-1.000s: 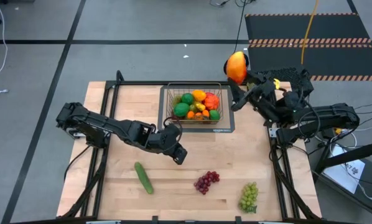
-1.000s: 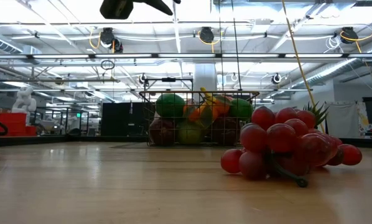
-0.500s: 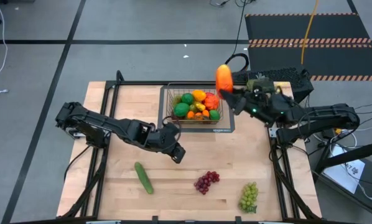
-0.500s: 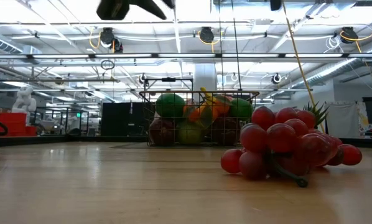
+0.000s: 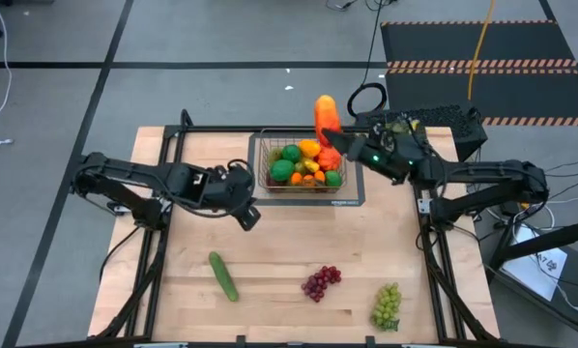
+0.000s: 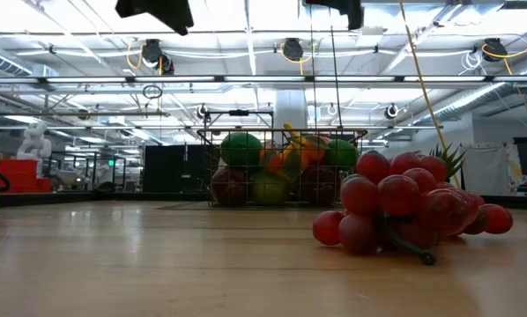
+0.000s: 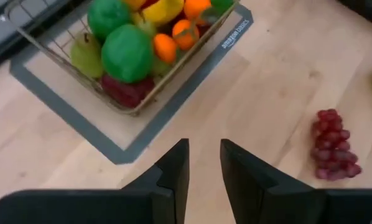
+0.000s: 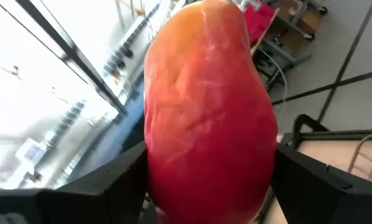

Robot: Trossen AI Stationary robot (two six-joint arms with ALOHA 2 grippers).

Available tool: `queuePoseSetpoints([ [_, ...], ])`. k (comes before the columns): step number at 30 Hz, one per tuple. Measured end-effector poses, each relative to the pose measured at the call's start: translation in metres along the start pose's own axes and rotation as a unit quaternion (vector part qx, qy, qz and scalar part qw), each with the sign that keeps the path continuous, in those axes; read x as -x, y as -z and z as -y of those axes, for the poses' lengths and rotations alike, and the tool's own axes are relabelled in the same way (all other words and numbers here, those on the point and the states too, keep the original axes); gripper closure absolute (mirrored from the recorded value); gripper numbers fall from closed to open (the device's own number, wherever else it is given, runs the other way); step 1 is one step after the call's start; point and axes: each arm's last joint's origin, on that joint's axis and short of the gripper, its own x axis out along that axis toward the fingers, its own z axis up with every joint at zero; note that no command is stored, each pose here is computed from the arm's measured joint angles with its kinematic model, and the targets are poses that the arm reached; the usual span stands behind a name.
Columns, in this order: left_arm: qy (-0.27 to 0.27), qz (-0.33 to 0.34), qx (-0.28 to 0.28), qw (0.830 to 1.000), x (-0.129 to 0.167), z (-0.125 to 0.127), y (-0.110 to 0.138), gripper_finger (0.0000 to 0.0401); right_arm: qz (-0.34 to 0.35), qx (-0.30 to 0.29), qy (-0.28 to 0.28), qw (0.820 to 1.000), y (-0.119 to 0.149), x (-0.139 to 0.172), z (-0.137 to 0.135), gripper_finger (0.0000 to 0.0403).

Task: Build produce basket
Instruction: Put the red mango into the brown wire basket

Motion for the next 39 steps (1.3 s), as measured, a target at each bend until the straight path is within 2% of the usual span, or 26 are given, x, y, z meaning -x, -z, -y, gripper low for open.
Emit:
queuePoseSetpoints([
  [4, -0.024, -0.020, -0.037, 0.999, 0.000, -0.010, 0.000, 0.0311, -0.032, 0.044, 0.023, 0.998, -0.005, -0.023, -0.005, 0.0117],
  [11, -0.032, -0.027, -0.036, 0.998, -0.002, -0.014, -0.001, 0.0311, -0.153, 0.076, 0.057, 0.984, -0.028, -0.066, 0.001, 0.0117],
  [15, -0.053, -0.052, -0.011, 0.997, -0.001, -0.018, 0.004, 0.0311, -0.228, 0.059, 0.068, 0.970, -0.036, -0.090, 0.026, 0.0117],
  [19, -0.084, -0.069, 0.008, 0.994, -0.007, -0.022, 0.013, 0.0311, -0.294, 0.003, 0.080, 0.952, -0.039, -0.107, 0.062, 0.0117],
  [25, -0.077, -0.127, 0.034, 0.988, -0.014, -0.025, 0.029, 0.0311, -0.373, -0.057, 0.109, 0.920, -0.034, -0.128, 0.118, 0.0117],
  [30, -0.074, -0.135, 0.038, 0.987, -0.019, -0.025, 0.034, 0.0311, -0.408, -0.074, 0.119, 0.902, -0.031, -0.139, 0.156, 0.0117],
  [33, -0.074, -0.134, 0.039, 0.987, -0.022, -0.025, 0.034, 0.0311, -0.416, -0.073, 0.123, 0.898, -0.029, -0.142, 0.169, 0.0117],
  [39, -0.074, -0.128, 0.044, 0.988, -0.022, -0.025, 0.032, 0.0311, -0.422, -0.036, 0.118, 0.898, -0.031, -0.149, 0.173, 0.0117],
])
